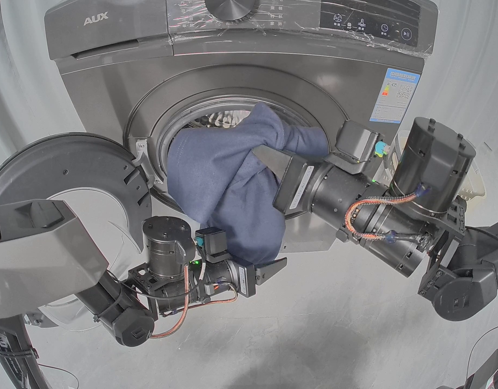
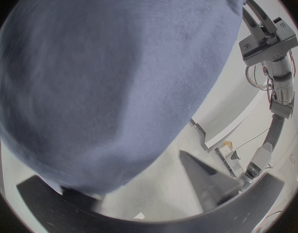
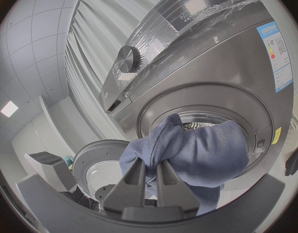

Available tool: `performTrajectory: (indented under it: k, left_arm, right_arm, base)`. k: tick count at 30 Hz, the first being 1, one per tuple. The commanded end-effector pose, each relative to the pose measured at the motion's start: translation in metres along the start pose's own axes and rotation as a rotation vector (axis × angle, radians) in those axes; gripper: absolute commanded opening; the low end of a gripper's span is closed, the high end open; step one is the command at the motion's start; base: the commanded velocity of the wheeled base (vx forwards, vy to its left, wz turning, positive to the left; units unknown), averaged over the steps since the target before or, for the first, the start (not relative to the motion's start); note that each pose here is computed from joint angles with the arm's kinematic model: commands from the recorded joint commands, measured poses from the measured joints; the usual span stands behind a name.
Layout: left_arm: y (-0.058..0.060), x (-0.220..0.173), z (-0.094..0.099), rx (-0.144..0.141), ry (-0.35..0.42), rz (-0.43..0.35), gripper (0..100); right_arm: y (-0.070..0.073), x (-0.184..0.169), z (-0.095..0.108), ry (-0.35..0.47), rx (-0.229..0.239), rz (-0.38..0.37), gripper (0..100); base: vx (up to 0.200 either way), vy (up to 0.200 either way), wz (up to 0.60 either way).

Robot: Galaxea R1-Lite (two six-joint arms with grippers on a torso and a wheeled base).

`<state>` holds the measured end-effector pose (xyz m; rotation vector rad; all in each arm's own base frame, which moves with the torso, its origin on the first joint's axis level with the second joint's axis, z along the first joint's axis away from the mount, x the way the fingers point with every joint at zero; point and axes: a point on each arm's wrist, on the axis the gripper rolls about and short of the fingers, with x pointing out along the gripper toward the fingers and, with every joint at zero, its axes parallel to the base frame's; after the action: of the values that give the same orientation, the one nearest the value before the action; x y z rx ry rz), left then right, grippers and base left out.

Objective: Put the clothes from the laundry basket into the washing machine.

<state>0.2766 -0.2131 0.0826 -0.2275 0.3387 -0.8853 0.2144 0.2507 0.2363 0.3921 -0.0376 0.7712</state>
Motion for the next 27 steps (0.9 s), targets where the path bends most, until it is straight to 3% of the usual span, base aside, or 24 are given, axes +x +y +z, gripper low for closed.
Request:
performTrajectory:
  k: [1,6,14,20,21,27]
  left_arm:
    - [-0.001,0.004,-0.002,0.003,-0.009,-0.002,0]
    - [-0.010,0.002,-0.004,0.009,0.000,-0.021,0]
    - [-0.053,-0.044,0.003,0.043,-0.008,-0.100,0]
    - [-0.073,-0.075,0.015,0.061,-0.063,-0.132,0]
    - [-0.077,-0.080,0.016,0.065,-0.072,-0.133,0]
    - [-0.088,-0.103,0.031,0.081,-0.155,-0.152,0]
  right_arm:
    - [0.000,0.000,0.000,0.001,0.000,-0.001,0]
    - [0.000,0.000,-0.001,0.002,0.000,-0.001,0]
    - [-0.008,0.002,-0.005,0.014,-0.007,-0.026,0]
    - [-0.010,-0.001,-0.010,0.036,-0.011,-0.032,0]
    - [-0.011,-0.002,-0.012,0.044,-0.013,-0.034,100]
    - [-0.018,-0.014,-0.028,0.116,-0.029,-0.055,100]
  base:
    - [0.000,0.000,0.00]
    - [0.000,0.000,0.00]
    - [0.000,0.000,0.00]
    - [0.000,0.000,0.00]
    - [0.000,0.000,0.00]
    - [0.000,0.000,0.00]
